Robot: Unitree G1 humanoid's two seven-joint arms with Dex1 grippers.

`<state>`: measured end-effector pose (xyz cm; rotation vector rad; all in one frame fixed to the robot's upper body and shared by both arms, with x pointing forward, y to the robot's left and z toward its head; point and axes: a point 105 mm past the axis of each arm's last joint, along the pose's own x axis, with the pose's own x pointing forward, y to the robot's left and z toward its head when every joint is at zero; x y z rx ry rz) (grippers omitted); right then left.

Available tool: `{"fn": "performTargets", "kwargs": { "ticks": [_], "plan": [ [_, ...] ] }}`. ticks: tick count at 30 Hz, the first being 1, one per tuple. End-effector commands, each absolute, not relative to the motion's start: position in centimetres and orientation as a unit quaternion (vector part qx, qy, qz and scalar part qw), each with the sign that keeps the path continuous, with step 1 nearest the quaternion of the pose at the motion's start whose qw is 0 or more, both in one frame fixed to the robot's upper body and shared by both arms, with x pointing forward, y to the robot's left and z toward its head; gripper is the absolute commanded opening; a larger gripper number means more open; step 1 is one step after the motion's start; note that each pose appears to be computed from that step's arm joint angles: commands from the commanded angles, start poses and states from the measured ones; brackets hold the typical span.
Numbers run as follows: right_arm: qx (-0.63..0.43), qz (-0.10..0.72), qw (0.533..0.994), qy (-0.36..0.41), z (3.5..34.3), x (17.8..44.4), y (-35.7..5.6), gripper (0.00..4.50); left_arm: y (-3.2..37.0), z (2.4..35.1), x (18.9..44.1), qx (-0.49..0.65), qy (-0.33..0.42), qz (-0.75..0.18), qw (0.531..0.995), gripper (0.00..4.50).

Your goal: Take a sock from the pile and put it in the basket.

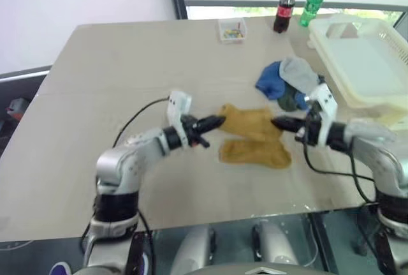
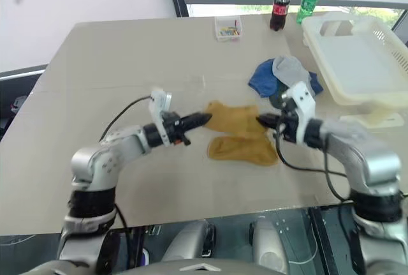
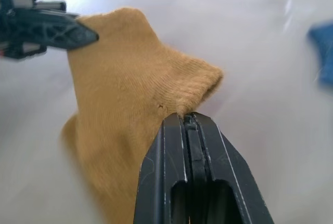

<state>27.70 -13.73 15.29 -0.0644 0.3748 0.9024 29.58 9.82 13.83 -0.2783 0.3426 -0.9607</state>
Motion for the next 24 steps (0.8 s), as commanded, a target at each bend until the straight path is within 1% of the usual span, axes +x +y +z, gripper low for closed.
{"fn": "performTargets", "kwargs": {
  "ticks": [1,5,12,18,24],
  "plan": [
    [-0.032,0.433,0.884,0.175,15.9,26.1,-13.7,0.00,9.6,14.3,28.2,-0.116,0.165,-0.475,0.857,0.03],
    [-0.040,0.403,0.894,0.191,14.6,26.1,-14.3,0.00,9.1,12.8,27.6,-0.078,0.179,-0.475,0.858,0.03],
    [-0.065,0.380,0.901,0.199,13.3,26.4,-14.8,0.00,8.6,12.5,27.3,-0.074,0.167,-0.469,0.864,0.03],
    [-0.077,0.374,0.907,0.178,13.9,26.7,-14.7,0.00,8.3,13.4,27.5,-0.088,0.129,-0.455,0.877,0.03],
    [-0.084,0.376,0.908,0.167,14.5,26.8,-14.7,0.00,8.3,13.4,27.2,-0.089,0.124,-0.454,0.878,0.03]
  ]
}}
